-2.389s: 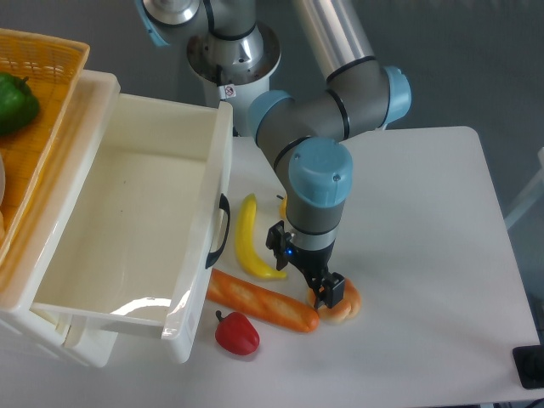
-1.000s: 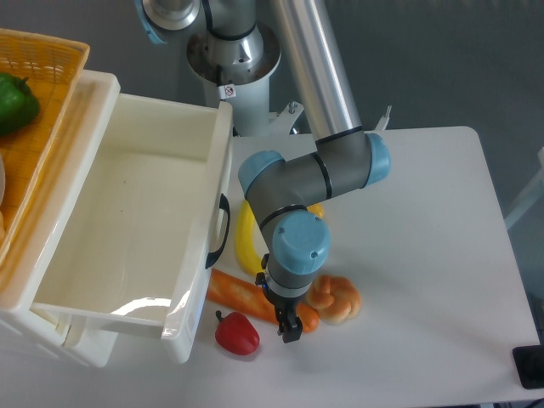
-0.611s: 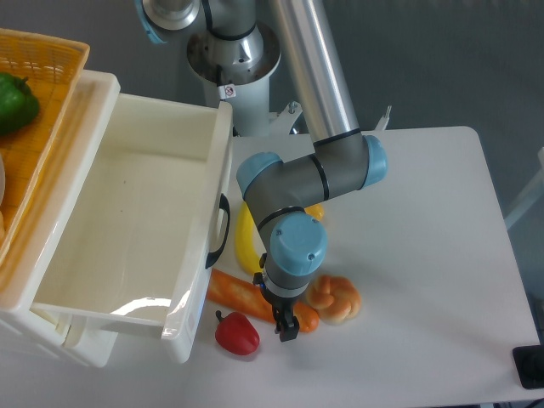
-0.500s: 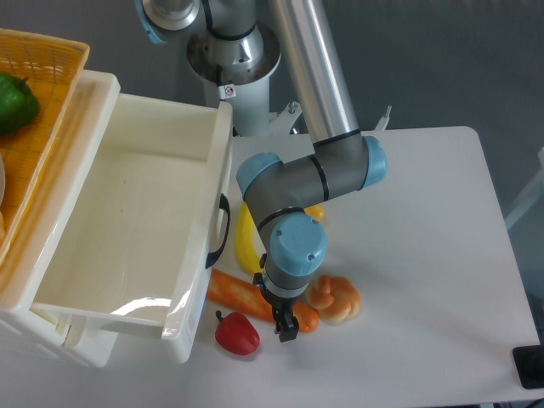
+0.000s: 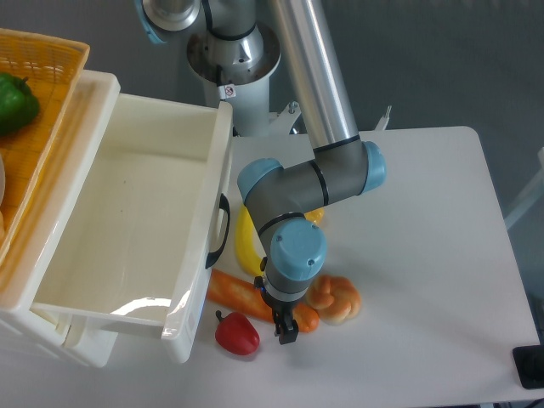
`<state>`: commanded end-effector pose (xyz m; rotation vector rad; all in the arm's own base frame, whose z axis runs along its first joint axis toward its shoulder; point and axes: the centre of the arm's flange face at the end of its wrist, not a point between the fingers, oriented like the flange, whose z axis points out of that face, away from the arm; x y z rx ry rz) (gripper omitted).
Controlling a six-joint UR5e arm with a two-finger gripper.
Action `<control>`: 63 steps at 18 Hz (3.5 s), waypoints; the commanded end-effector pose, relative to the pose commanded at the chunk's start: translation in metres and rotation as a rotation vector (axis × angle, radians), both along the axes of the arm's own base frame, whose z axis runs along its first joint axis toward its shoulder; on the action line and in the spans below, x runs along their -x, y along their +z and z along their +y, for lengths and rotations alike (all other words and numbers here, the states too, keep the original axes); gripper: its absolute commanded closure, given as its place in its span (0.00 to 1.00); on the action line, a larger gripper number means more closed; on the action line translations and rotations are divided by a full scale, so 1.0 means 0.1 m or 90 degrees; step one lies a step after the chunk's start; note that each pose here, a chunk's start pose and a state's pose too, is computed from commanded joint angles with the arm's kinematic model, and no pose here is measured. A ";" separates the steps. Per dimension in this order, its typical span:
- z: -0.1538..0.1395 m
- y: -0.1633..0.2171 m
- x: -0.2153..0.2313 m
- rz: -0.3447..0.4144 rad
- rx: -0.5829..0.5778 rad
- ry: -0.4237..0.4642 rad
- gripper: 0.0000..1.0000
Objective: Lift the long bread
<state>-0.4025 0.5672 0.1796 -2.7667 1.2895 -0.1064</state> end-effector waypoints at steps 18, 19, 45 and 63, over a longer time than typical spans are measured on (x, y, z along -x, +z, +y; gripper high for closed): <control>-0.04 0.22 0.01 0.013 -0.004 0.012 1.00; -0.06 0.29 0.03 0.017 -0.007 0.014 1.00; -1.01 1.61 0.73 0.076 -0.028 0.509 1.00; -1.57 2.06 0.97 -0.002 -0.090 0.519 1.00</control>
